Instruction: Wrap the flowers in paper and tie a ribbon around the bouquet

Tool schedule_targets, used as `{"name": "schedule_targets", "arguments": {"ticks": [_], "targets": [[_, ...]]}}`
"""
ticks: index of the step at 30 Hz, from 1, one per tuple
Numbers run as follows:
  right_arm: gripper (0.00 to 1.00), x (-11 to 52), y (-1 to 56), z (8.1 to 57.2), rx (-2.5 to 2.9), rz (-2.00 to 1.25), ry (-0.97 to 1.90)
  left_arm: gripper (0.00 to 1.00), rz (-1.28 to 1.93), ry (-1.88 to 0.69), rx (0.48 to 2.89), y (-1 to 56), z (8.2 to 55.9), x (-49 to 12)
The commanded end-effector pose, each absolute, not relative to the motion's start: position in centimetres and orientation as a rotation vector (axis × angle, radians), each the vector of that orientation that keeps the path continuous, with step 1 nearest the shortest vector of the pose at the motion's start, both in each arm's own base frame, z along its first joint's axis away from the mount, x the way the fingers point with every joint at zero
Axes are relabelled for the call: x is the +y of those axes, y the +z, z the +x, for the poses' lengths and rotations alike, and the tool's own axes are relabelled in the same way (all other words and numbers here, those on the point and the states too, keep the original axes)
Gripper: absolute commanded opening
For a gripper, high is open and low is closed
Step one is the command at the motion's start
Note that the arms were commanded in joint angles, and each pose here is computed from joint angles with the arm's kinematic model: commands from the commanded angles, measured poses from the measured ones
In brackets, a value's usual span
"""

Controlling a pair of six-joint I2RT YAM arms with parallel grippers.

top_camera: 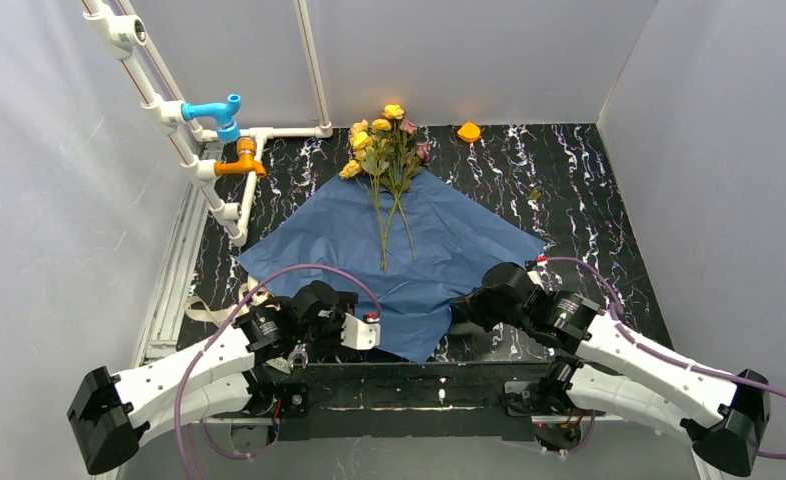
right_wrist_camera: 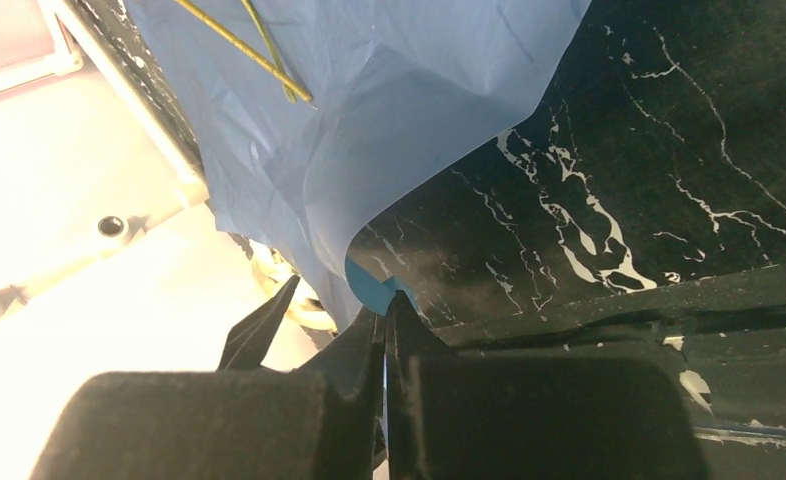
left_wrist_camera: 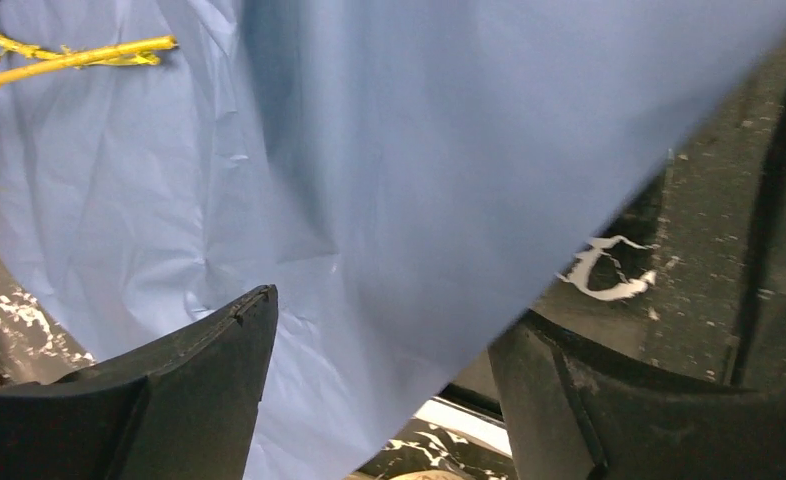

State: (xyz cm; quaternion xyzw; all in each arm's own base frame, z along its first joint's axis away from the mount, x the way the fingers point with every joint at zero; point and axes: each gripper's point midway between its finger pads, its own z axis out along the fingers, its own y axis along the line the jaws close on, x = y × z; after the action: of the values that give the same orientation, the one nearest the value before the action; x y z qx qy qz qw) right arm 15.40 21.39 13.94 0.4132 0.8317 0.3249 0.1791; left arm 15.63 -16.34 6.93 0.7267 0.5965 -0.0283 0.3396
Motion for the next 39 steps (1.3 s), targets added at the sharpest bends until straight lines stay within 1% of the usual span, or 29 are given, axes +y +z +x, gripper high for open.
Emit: {"name": "schedule_targets", "arguments": {"ticks": [1, 2, 4, 6, 8, 11, 12, 13, 14, 15, 16, 17, 18, 20, 22, 25, 27, 30, 33, 35, 38, 39], "targets": [[0.01, 21.8, 15.2, 15.8, 2.308, 1.193, 0.999, 0.66, 1.845, 0.030, 1.524, 7.6, 17.7, -16.9], [0.01, 21.8, 15.2, 15.7, 2.306, 1.193, 1.006, 0.62, 1.842, 0.033, 1.528, 7.5, 17.9, -17.0], [0.01, 21.7, 15.3, 15.7, 2.302, 1.196, 1.014, 0.56, 1.839, 0.028, 1.541, 7.1, 18.0, -17.3], [0.01, 21.6, 15.3, 15.6, 2.303, 1.196, 1.017, 0.47, 1.836, 0.018, 1.557, 6.9, 18.0, -17.4], [0.01, 21.5, 15.1, 15.5, 2.306, 1.197, 1.011, 0.31, 1.820, 0.019, 1.559, 7.3, 18.2, -17.6], [0.01, 21.2, 14.9, 15.4, 2.307, 1.195, 1.000, 0.00, 1.812, 0.017, 1.556, 7.7, 18.1, -17.5], [0.01, 21.0, 14.8, 15.4, 2.308, 1.182, 0.992, 0.00, 1.809, 0.011, 1.559, 7.8, 18.0, -17.5], [0.05, 20.8, 14.7, 15.4, 2.308, 1.160, 0.979, 0.00, 1.812, -0.007, 1.560, 7.8, 17.7, -17.5], [0.16, 20.6, 14.5, 15.4, 2.311, 1.134, 0.957, 0.00, 1.817, -0.025, 1.565, 7.7, 17.4, -17.5], [0.31, 20.3, 14.1, 15.4, 2.319, 1.097, 0.929, 0.00, 1.809, -0.041, 1.574, 7.7, 17.2, -17.5], [0.49, 19.9, 13.8, 15.4, 2.325, 1.044, 0.902, 0.00, 1.809, -0.058, 1.581, 7.7, 17.0, -17.6], [0.63, 19.6, 13.5, 15.4, 2.332, 0.978, 0.873, 0.00, 1.813, -0.072, 1.589, 7.6, 16.7, -17.6], [0.72, 19.4, 13.1, 15.3, 2.344, 0.915, 0.841, 0.00, 1.806, -0.079, 1.601, 7.6, 16.7, -17.6], [0.79, 18.9, 12.6, 15.2, 2.383, 0.687, 0.756, 0.00, 1.805, -0.085, 1.620, 7.4, 16.6, -17.6], [0.81, 18.3, 12.5, 15.0, 2.427, 0.499, 0.656, 0.00, 1.811, -0.122, 1.629, 7.2, 16.1, -17.8], [0.80, 17.8, 13.8, 15.0, 2.451, 0.238, 0.554, 0.00, 1.816, -0.143, 1.643, 7.0, 15.9, -18.0], [0.78, 19.2, 16.2, 15.6, 2.404, 0.065, 0.597, 0.00, 1.824, -0.160, 1.648, 6.9, 15.6, -18.1], [0.71, 22.4, 20.5, 17.1, 2.284, -0.133, 0.702, 0.00, 1.835, -0.170, 1.655, 6.7, 15.5, -18.1], [0.61, 25.5, 22.9, 18.6, 2.224, -0.258, 0.747, 0.00, 1.836, -0.171, 1.655, 6.6, 15.3, -17.9], [0.54, 28.6, 22.8, 18.8, 2.234, -0.384, 0.815, 0.00, 1.823, -0.182, 1.648, 6.8, 15.2, -18.0], [0.43, 33.3, 20.1, 18.3, 2.320, -0.585, 0.932, 0.00, 1.804, -0.183, 1.635, 7.0, 15.2, -18.0], [0.40, 34.6, 19.0, 17.9, 2.347, -0.653, 0.979, 0.00, 1.801, -0.182, 1.634, 7.1, 15.2, -17.9]]}}
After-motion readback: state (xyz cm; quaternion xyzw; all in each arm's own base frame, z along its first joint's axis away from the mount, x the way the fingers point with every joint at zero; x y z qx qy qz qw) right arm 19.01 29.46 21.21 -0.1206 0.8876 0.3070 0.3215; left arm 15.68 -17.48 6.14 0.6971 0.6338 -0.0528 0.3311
